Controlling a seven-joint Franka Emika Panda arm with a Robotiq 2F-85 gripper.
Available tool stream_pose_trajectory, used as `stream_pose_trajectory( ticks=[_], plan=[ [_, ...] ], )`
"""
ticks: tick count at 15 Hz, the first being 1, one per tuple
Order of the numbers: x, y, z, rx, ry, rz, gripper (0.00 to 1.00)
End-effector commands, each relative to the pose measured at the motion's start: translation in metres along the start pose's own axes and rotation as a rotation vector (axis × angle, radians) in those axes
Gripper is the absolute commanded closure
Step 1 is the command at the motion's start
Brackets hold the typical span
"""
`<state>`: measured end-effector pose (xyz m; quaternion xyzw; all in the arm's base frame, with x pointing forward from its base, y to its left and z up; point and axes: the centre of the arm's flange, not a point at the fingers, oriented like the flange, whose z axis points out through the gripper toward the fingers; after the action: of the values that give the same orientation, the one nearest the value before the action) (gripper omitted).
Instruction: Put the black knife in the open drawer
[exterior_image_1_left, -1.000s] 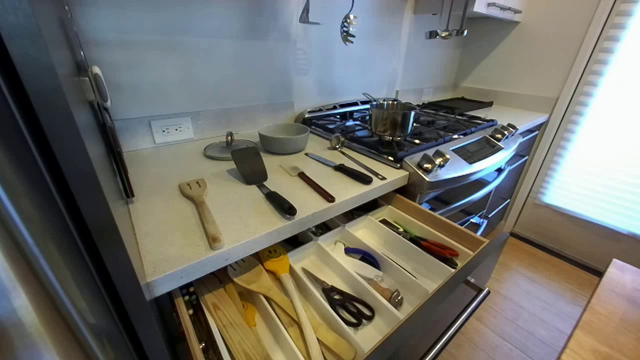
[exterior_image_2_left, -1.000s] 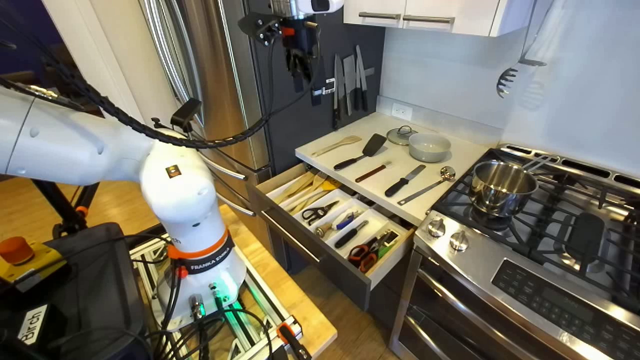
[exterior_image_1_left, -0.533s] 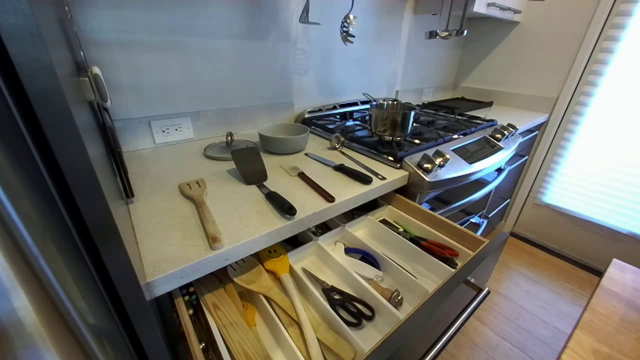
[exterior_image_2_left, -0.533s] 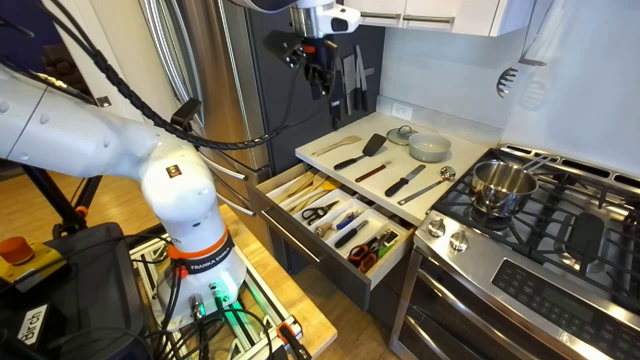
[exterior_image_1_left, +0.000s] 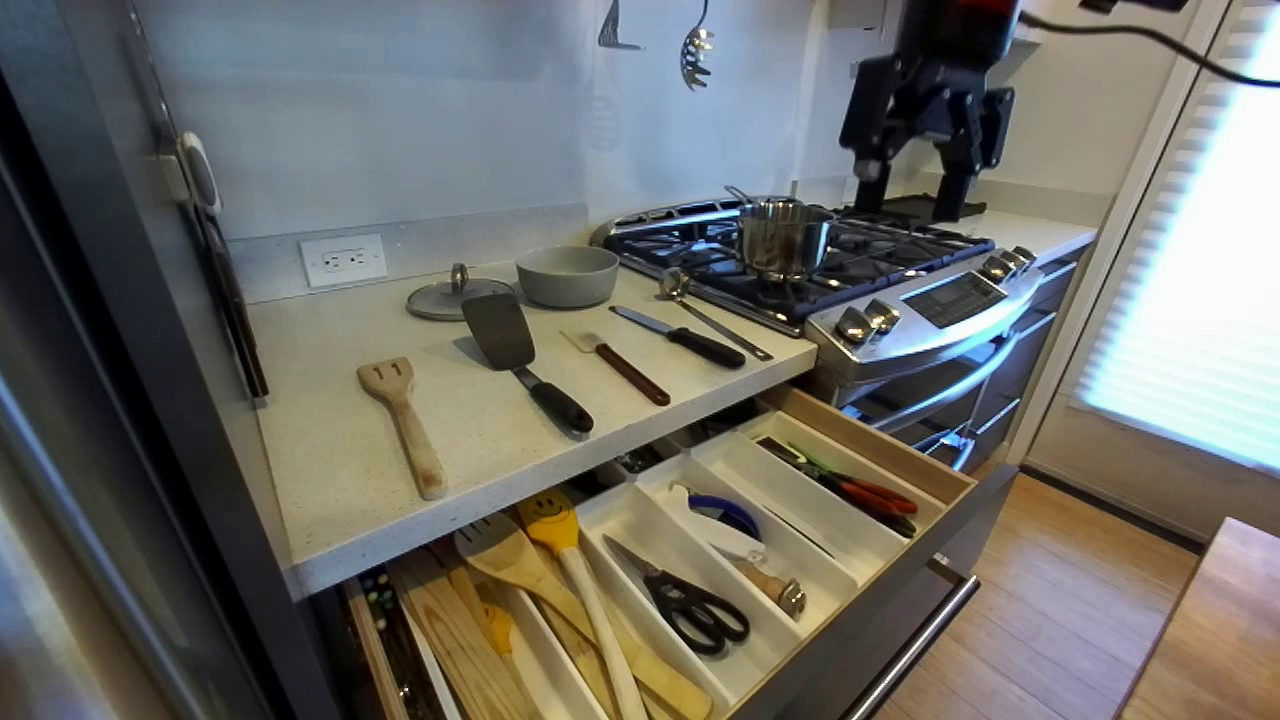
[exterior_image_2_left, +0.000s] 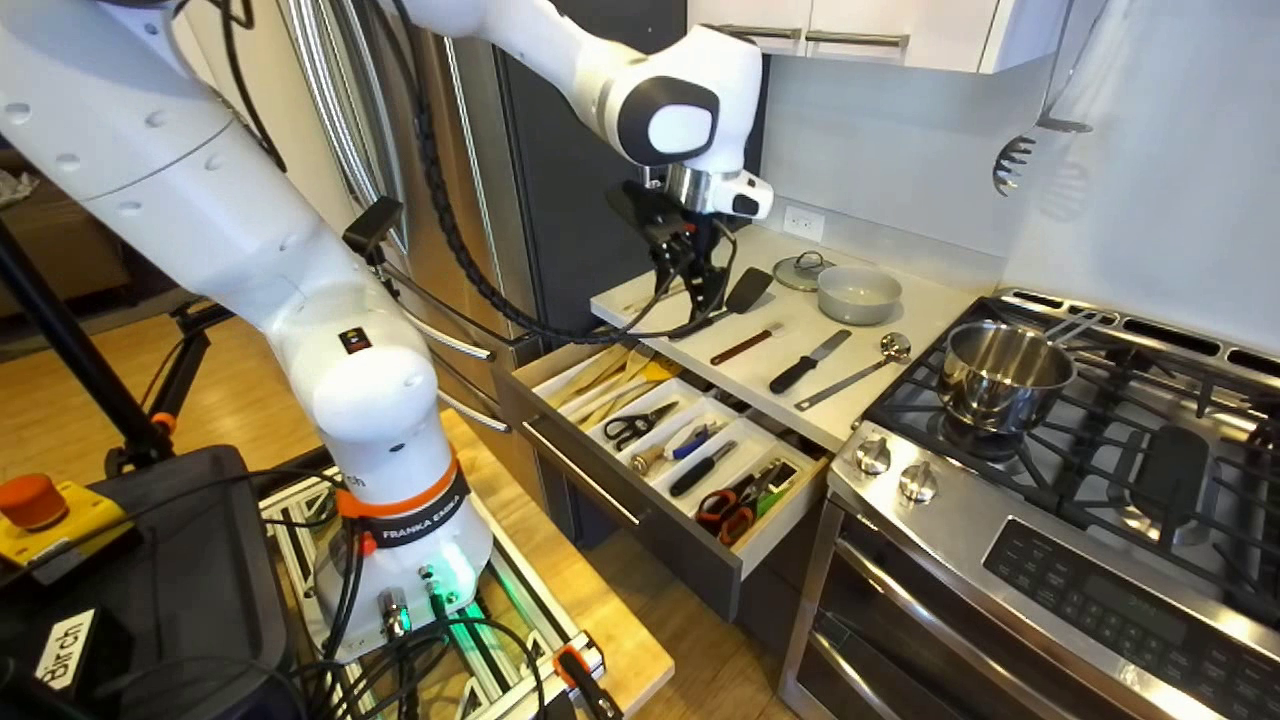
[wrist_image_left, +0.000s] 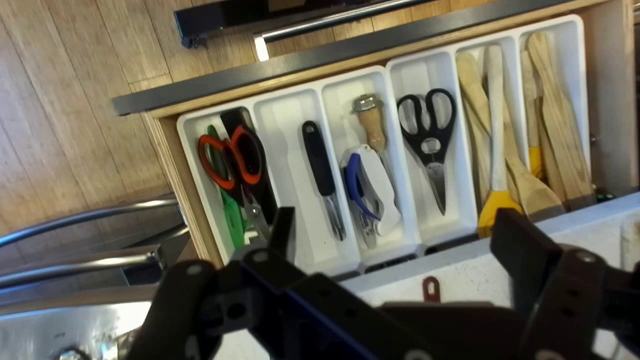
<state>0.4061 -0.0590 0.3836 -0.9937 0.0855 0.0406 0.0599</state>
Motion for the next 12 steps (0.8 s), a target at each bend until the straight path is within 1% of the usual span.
stream_pose_trajectory(
  ticks=[1, 2, 3, 5, 8, 9, 10, 12],
  plan=[
    [0.042, 0.028, 0.045, 0.031, -0.162, 0.094, 0.0],
    [0.038, 0.032, 0.037, 0.077, -0.179, 0.098, 0.0],
    [0.021, 0.024, 0.043, 0.017, -0.124, 0.07, 0.0],
    [0.027, 0.027, 0.049, 0.019, -0.142, 0.076, 0.0],
    [0.027, 0.023, 0.044, 0.018, -0.131, 0.066, 0.0],
    [0.025, 0.021, 0.043, -0.017, -0.086, 0.076, 0.0],
    [0.03, 0.022, 0.044, -0.069, 0.008, 0.074, 0.0],
    [0.056, 0.031, 0.052, -0.15, 0.082, 0.022, 0.0]
  ],
)
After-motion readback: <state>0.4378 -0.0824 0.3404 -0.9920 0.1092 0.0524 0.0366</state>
